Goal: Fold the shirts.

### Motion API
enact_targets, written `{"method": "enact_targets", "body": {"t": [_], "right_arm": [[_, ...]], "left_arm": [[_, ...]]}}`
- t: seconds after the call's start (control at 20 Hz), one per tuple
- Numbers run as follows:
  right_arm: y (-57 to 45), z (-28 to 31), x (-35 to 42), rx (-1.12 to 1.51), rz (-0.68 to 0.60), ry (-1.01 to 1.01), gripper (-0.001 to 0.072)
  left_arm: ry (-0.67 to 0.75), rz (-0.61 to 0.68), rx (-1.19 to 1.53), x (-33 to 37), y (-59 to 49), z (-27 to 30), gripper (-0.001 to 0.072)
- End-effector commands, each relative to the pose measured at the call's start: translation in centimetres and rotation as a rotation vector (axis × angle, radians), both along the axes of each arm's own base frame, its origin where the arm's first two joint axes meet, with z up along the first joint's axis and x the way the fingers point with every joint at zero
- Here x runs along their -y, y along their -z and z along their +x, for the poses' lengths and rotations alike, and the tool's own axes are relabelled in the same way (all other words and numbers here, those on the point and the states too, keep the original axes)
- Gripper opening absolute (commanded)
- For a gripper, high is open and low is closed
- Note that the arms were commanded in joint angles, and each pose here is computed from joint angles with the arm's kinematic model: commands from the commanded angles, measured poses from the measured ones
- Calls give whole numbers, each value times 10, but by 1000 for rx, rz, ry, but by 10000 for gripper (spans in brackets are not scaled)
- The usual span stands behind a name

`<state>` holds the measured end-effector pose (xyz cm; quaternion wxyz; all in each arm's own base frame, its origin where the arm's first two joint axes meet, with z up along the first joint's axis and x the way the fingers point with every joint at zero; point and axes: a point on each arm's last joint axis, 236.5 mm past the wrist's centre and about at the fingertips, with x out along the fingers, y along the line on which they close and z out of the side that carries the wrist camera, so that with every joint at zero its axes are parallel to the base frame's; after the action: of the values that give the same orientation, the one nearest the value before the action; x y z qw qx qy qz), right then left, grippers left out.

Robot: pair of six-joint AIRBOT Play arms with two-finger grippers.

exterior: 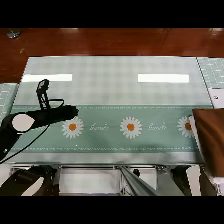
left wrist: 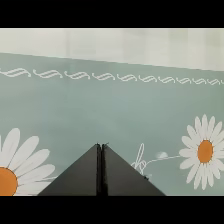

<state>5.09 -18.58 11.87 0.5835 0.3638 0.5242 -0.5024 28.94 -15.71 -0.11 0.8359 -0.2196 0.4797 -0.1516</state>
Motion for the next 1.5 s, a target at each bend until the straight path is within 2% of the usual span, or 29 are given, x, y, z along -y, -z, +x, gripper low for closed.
{"method": "enact_targets", "body": {"t": [0.0, 0.1, 0.15, 0.2, 0.25, 0.3, 0.35, 0.45, 0.55, 0.7, 0.8, 0.9, 1.0, 1.45], "right_arm": [[1, 25, 25, 85, -56, -27, 623], [-25, 79, 48, 214, -102, -131, 607], [-41, 115, 55, 280, -125, -223, 528], [-60, 159, 56, 357, -146, -336, 362], [-80, 207, 44, 449, -152, -466, 138], [-103, 264, 16, 572, -152, -647, 19], [-124, 314, -26, 696, -132, -807, 19], [-140, 372, -116, 831, -76, -1031, 20], [-111, 392, -193, 751, -29, -1234, 19], [-18, 385, -268, 479, 13, -1468, 20], [60, 371, -272, 293, 14, -1488, 20], [118, 352, -256, 170, 51, -1399, 20], [146, 333, -247, 104, 101, -1315, 20], [154, 321, -245, 61, 125, -1313, 20]], "left_arm": [[-15, 11, 55, -4, -6, 15, 18], [-56, 7, 111, -17, -32, 38, 18], [-70, 8, 151, -26, -54, 52, 18], [-92, 2, 199, -35, -86, 69, 18], [-89, 5, 260, -41, -123, 85, 17], [-78, 6, 318, -43, -160, 97, 17], [-49, 9, 380, -39, -200, 107, 17], [10, 0, 460, -24, -259, 115, 17], [91, 41, 444, -6, -266, 111, 16], [170, 210, 225, 1, -177, 91, 17], [141, 341, 56, -24, -99, 79, 17], [125, 417, -77, -50, -51, 66, 18], [105, 421, -114, -60, -37, 67, 18], [72, 411, -109, -67, -36, 74, 19]]}}
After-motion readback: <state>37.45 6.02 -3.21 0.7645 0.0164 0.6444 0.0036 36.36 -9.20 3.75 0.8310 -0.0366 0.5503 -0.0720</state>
